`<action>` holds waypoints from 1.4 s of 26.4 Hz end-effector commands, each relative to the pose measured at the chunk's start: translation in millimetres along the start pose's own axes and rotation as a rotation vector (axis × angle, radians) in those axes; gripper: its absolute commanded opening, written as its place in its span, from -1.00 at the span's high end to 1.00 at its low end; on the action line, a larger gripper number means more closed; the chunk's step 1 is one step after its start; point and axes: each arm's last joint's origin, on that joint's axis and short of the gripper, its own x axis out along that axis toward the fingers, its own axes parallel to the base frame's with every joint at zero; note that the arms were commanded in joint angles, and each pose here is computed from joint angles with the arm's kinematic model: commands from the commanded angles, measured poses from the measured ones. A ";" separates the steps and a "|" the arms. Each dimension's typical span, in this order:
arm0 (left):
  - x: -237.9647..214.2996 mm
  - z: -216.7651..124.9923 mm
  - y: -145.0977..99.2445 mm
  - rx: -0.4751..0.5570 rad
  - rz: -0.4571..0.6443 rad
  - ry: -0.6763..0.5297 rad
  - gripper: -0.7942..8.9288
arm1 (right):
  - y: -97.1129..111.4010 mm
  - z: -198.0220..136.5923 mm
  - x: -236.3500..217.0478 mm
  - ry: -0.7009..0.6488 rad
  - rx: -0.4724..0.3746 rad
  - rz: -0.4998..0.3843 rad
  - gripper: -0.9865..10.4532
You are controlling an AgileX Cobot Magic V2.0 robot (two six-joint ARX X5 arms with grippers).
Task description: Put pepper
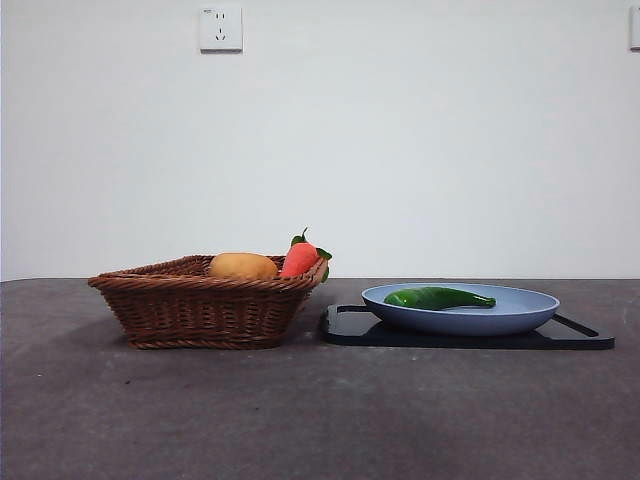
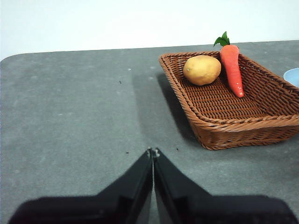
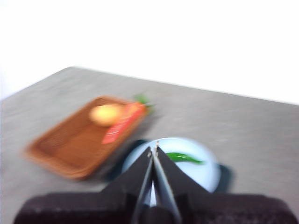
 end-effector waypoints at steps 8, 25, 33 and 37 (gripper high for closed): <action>0.8 -2.6 0.3 -0.010 0.003 0.001 0.82 | -0.8 -102.7 17.1 -0.151 0.016 -0.108 0.81; 0.8 -2.6 0.3 -0.010 0.002 0.001 0.82 | -3.0 -178.7 34.1 -0.073 0.119 -0.179 0.81; 0.8 -2.5 0.3 -0.010 0.003 0.001 0.82 | -2.8 -185.5 34.9 -0.020 0.155 -0.178 0.81; 0.8 -2.6 0.3 -0.010 0.002 0.001 0.82 | -2.8 -185.4 34.9 -0.022 0.154 -0.178 0.81</action>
